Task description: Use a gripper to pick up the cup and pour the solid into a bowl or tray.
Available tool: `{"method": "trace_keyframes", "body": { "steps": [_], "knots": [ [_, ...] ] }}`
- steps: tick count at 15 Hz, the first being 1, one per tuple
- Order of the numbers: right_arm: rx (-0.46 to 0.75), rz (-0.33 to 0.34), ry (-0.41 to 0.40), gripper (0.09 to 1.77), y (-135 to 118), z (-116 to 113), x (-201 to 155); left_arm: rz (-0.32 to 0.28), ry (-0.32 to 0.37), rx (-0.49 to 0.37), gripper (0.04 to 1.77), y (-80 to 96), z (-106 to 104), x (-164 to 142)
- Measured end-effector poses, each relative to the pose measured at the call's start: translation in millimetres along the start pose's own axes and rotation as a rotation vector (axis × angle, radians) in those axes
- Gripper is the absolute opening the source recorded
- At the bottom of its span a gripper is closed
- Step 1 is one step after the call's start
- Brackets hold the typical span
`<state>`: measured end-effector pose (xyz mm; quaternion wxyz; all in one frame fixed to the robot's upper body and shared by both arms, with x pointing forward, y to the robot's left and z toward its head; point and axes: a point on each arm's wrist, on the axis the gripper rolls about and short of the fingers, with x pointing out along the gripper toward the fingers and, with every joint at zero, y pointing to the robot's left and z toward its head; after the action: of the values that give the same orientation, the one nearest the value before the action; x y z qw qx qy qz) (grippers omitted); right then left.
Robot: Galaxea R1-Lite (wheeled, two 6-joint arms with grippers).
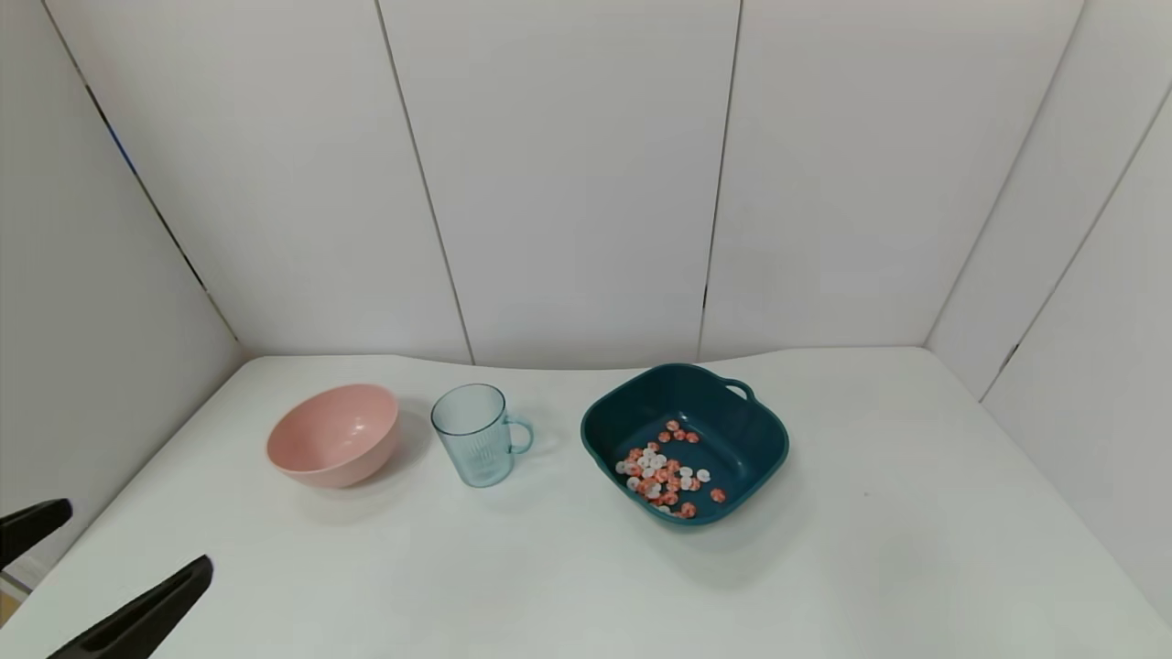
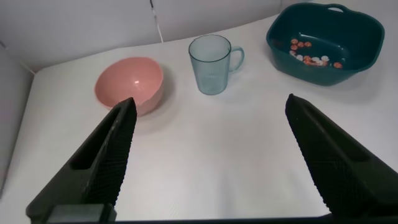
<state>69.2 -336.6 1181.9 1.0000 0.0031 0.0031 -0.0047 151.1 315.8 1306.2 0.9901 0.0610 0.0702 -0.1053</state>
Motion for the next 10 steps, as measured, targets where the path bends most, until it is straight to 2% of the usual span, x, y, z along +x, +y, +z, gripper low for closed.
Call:
{"method": "trace_keyframes", "body": {
  "steps": [2,7,10],
  "knots": [
    [0.000,0.000,0.000,1.71,0.0,0.0,0.0,0.056,-0.034,-0.002,1.72,4.6,-3.4,-19.5],
    [0.000,0.000,0.000,1.71,0.0,0.0,0.0,0.249,-0.154,-0.027,1.72,8.2,-8.2,-55.3],
    [0.001,-0.001,-0.001,1.71,0.0,0.1,0.0,0.288,-0.172,-0.030,1.72,5.1,-19.4,-69.8]
  ]
}}
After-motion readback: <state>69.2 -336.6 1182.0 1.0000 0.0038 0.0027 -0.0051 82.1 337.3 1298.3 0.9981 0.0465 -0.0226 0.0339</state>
